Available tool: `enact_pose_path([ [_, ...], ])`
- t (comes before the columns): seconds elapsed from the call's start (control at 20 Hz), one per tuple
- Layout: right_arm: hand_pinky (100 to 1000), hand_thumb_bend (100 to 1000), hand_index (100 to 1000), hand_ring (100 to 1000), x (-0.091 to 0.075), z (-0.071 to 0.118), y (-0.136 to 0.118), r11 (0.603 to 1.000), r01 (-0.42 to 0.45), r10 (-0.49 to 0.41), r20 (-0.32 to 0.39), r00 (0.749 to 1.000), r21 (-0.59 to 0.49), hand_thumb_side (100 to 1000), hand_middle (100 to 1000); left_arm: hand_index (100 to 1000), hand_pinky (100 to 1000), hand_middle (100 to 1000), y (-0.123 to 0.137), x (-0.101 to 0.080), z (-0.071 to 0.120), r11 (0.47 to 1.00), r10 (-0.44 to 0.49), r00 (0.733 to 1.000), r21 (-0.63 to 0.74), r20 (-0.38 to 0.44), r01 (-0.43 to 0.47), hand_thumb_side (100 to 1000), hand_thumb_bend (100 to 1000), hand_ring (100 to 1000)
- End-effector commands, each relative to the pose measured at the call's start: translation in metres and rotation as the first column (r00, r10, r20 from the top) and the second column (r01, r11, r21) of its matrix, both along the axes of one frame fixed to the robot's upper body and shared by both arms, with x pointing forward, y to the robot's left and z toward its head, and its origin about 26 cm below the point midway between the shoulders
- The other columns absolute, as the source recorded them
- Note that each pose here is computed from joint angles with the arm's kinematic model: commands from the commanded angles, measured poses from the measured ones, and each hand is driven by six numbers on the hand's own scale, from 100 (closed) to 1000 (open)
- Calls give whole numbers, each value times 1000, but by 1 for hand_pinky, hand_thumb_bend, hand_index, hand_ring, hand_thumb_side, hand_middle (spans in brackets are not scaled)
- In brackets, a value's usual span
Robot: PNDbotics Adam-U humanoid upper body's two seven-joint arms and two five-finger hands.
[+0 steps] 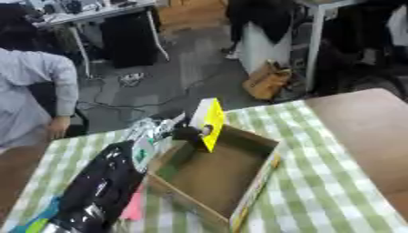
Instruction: Pick up objects on the table and place them in the box.
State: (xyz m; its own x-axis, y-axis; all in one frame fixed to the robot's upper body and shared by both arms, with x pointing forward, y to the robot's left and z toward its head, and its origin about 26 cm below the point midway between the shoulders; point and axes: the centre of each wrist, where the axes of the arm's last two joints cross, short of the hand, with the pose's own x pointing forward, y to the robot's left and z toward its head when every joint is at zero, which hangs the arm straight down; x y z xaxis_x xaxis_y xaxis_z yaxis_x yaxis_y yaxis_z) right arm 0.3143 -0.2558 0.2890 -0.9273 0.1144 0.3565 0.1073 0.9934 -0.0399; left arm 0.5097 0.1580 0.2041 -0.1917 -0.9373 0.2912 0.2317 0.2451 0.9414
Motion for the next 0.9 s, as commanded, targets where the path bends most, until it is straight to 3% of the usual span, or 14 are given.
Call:
enact_pose_path([
  [0.05,698,100,1000,903,-4,9,2,1000,-17,17,33,999,-12,1000,890,566,100,247,6,2,11,1000,16,1000,0,20,-16,973,155,118],
  [0.1,698,100,1000,903,-4,9,3,1000,-18,19,33,999,-13,1000,890,580,100,262,6,2,12,1000,16,1000,16,16,-16,989,155,136],
  [0.15,697,100,1000,903,-4,9,3,1000,-20,20,32,999,-14,1000,890,750,281,480,7,2,12,999,14,1000,28,13,-14,1000,255,385],
  [0.2,697,100,1000,903,-4,9,3,1000,-21,22,31,999,-14,1000,890,777,313,514,7,2,13,999,11,1000,39,4,-11,1000,271,429],
  [0.25,697,100,1000,903,-4,8,3,1000,-23,24,31,999,-15,1000,890,894,550,763,7,2,14,999,5,1000,50,-5,-5,1000,266,697],
  [0.3,697,100,1000,903,-3,8,4,1000,-25,25,31,999,-15,1000,890,900,571,775,8,2,15,998,0,1000,58,-13,0,1000,260,717],
  [0.35,697,100,1000,903,-3,8,4,1000,-27,27,30,999,-16,1000,890,957,790,891,8,2,17,998,-2,1000,62,-16,3,1000,261,864],
  [0.4,697,100,1000,903,-3,8,5,999,-30,30,30,999,-17,1000,890,957,790,891,8,2,18,998,-4,1000,66,-21,5,1000,261,864],
  [0.45,698,100,1000,903,-3,8,5,999,-31,32,30,999,-18,1000,890,997,876,977,9,2,19,998,-4,1000,69,-23,5,1000,241,923],
  [0.55,697,100,1000,903,-3,8,5,999,-32,33,28,999,-19,1000,890,1000,903,1000,10,2,20,998,-3,1000,68,-16,4,1000,248,945],
  [0.9,697,100,1000,903,-3,8,5,999,-32,33,26,999,-20,1000,890,1000,919,1000,13,2,25,997,-7,1000,79,23,5,1000,295,957],
])
